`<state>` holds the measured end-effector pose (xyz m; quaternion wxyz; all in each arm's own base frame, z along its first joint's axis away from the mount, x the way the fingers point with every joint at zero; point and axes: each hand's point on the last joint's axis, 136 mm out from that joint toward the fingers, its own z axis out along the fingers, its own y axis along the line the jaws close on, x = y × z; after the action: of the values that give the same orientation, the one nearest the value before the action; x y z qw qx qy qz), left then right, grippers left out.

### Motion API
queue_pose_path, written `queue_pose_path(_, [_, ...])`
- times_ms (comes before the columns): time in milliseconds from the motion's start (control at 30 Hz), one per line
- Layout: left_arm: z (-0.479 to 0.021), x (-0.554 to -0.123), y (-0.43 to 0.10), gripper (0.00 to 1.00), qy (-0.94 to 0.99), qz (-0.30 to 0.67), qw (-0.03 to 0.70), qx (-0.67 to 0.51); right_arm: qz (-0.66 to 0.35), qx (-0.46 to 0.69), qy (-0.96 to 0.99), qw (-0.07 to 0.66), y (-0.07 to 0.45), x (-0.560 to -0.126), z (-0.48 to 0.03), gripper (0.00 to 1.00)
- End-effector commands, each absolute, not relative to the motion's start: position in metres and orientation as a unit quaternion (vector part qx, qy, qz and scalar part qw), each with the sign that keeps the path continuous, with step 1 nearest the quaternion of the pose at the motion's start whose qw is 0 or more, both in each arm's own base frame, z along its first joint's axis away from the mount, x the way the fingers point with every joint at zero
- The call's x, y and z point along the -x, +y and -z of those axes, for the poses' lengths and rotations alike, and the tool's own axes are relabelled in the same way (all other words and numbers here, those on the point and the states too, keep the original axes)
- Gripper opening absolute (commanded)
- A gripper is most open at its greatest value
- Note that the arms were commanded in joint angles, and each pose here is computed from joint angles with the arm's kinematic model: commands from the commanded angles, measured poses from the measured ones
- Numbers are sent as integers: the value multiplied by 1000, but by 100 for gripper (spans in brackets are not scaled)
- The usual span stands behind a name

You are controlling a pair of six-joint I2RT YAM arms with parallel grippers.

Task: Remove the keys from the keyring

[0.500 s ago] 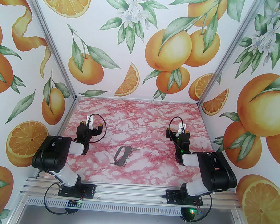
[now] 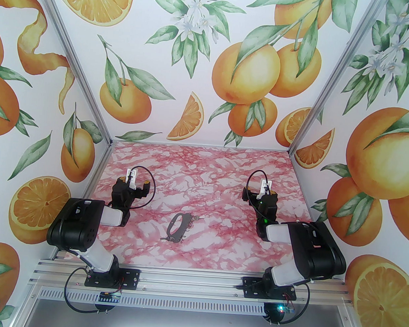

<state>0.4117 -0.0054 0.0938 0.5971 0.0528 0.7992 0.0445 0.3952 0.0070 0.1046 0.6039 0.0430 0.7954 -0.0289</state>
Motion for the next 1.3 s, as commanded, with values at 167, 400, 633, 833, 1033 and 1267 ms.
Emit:
queue_pose_path(167, [-105, -418, -7, 100, 790, -40, 610, -53, 21, -39, 786, 617, 9, -402, -115, 100])
queue_pose_path(400, [-105, -418, -8, 100, 790, -40, 609, -54, 21, -38, 786, 617, 9, -402, -115, 100])
queue_pose_path(633, [-105, -418, -14, 100, 789, -31, 610, -69, 12, -25, 783, 621, 14, -399, -116, 100])
queue_pose_path(833, [-117, -417, -9, 100, 789, -38, 610, -56, 29, -34, 779, 625, 12, -397, -126, 100])
queue_pose_path(1033, [-139, -414, -14, 100, 797, -26, 600, -68, 42, -37, 781, 622, 11, -395, -145, 100])
queue_pose_path(1267, [-189, -404, -21, 100, 790, 21, 611, -41, -6, -149, 763, 629, -3, -380, -187, 100])
